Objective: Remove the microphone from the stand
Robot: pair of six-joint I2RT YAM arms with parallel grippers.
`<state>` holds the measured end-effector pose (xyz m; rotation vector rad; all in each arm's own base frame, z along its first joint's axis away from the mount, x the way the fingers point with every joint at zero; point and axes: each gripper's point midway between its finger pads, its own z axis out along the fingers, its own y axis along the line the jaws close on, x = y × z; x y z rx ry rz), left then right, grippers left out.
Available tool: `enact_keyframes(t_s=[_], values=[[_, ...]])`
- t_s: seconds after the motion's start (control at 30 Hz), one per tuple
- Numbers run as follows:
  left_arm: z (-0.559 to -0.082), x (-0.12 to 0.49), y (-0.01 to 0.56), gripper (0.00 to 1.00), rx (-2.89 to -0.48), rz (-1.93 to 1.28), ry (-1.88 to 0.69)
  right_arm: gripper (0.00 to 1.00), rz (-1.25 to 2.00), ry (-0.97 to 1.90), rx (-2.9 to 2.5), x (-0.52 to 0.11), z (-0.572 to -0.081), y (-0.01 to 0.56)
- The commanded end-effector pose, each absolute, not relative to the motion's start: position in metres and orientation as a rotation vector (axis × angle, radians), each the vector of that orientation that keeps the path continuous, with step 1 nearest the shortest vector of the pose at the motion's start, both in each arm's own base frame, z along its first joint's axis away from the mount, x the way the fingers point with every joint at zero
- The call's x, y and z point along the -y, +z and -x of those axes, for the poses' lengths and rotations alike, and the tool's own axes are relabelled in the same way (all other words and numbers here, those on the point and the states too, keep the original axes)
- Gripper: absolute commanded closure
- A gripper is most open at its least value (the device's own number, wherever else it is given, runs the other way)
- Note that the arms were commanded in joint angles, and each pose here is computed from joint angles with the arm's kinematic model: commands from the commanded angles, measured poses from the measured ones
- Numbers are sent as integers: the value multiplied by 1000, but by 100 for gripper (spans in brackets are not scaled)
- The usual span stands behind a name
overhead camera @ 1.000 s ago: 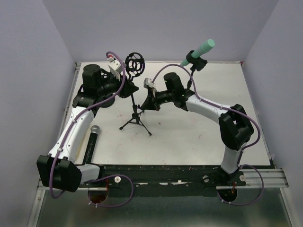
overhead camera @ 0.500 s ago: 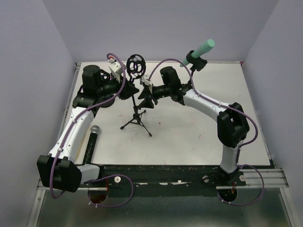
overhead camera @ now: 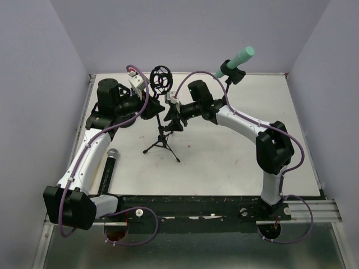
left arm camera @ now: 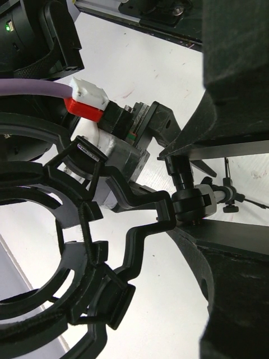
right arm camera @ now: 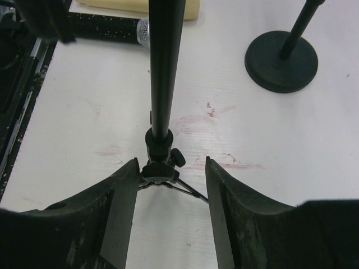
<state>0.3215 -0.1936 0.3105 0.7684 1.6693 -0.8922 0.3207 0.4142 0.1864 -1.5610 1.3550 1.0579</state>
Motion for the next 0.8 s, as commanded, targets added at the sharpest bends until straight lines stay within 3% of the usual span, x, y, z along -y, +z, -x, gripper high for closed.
enact_keyframes(t_s=[0.0,0.3,0.47,0.57,0.77], values=[[-310,197,313,100,-1658,-787,-932,46,1608,1121,-1415,-408,-302,164],[-312,197,315,100,-1659,-781,-934,84,1571,1123,-1425,-413,-308,167],[-320,192,319,100,-1683,-694,-940,99,1596,1071,-1369,-415,-307,172],[-331,185,326,100,-1716,-527,-976,99,1592,825,-1217,-417,-312,183],[-335,186,324,100,-1753,-398,-1053,99,1457,74,-365,-405,-303,246]])
